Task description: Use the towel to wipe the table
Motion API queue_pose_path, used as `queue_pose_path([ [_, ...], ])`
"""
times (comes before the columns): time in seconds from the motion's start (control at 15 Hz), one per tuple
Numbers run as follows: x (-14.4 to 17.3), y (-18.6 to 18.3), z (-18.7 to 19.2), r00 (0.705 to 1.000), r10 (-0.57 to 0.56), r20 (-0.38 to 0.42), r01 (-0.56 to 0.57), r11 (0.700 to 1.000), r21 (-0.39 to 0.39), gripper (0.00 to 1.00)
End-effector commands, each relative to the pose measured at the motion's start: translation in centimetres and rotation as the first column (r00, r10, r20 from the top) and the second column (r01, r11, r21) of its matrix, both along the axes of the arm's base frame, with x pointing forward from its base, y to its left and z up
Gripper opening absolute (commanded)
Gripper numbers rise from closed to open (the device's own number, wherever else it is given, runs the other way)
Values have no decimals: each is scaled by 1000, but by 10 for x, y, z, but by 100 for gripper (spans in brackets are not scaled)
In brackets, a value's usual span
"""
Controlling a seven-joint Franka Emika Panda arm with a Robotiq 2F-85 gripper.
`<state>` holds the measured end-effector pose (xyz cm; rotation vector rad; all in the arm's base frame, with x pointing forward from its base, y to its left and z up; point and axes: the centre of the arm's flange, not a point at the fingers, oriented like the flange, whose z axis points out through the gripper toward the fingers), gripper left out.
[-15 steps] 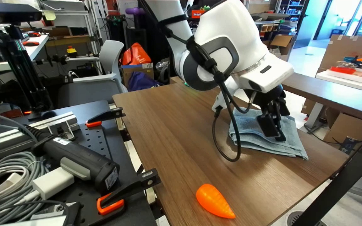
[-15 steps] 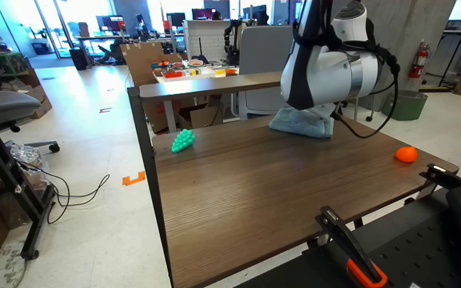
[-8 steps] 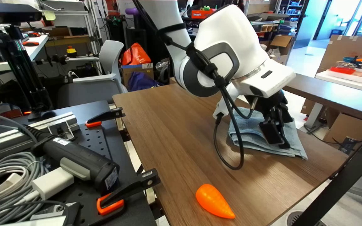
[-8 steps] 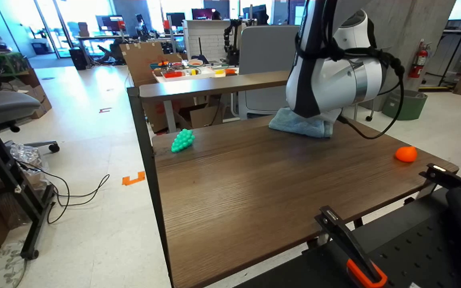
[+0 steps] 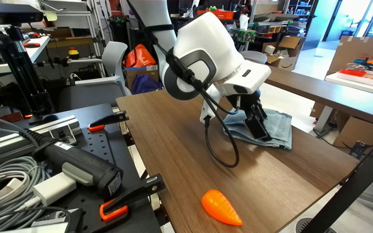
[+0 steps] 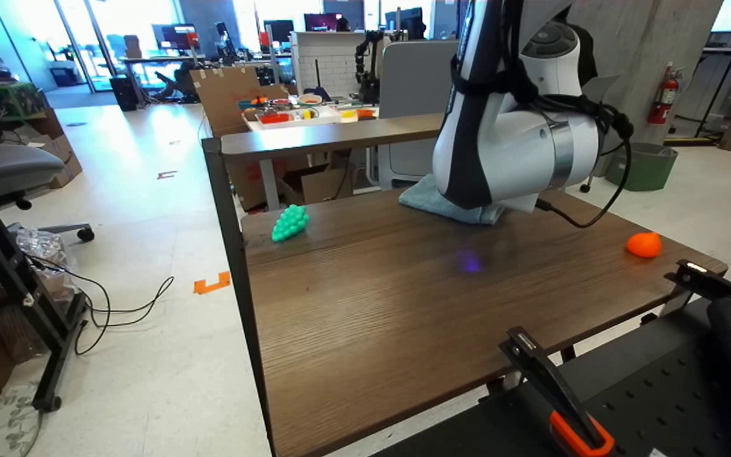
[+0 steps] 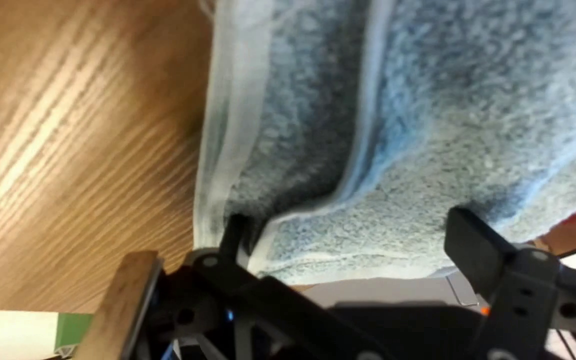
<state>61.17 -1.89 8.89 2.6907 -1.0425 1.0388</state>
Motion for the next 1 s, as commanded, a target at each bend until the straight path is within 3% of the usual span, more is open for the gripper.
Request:
queue_pose_path([
  [0.0, -17, 3, 14, 986, 34, -162, -42, 998, -44, 100],
  [0.2, -20, -19, 25, 962, -54, -268, 22, 992, -122, 100],
  [0.47, -28, -58, 47, 932, -105, -347, 59, 988, -141, 100],
  [0.6, -29, -71, 51, 928, -104, -357, 60, 989, -133, 100],
  [0.73, -29, -72, 54, 940, -85, -331, 74, 996, -47, 100],
  [0.8, -24, -73, 40, 937, -103, -333, 60, 989, -136, 100],
  [0.93, -22, -73, 45, 941, -101, -324, 74, 993, -94, 100],
])
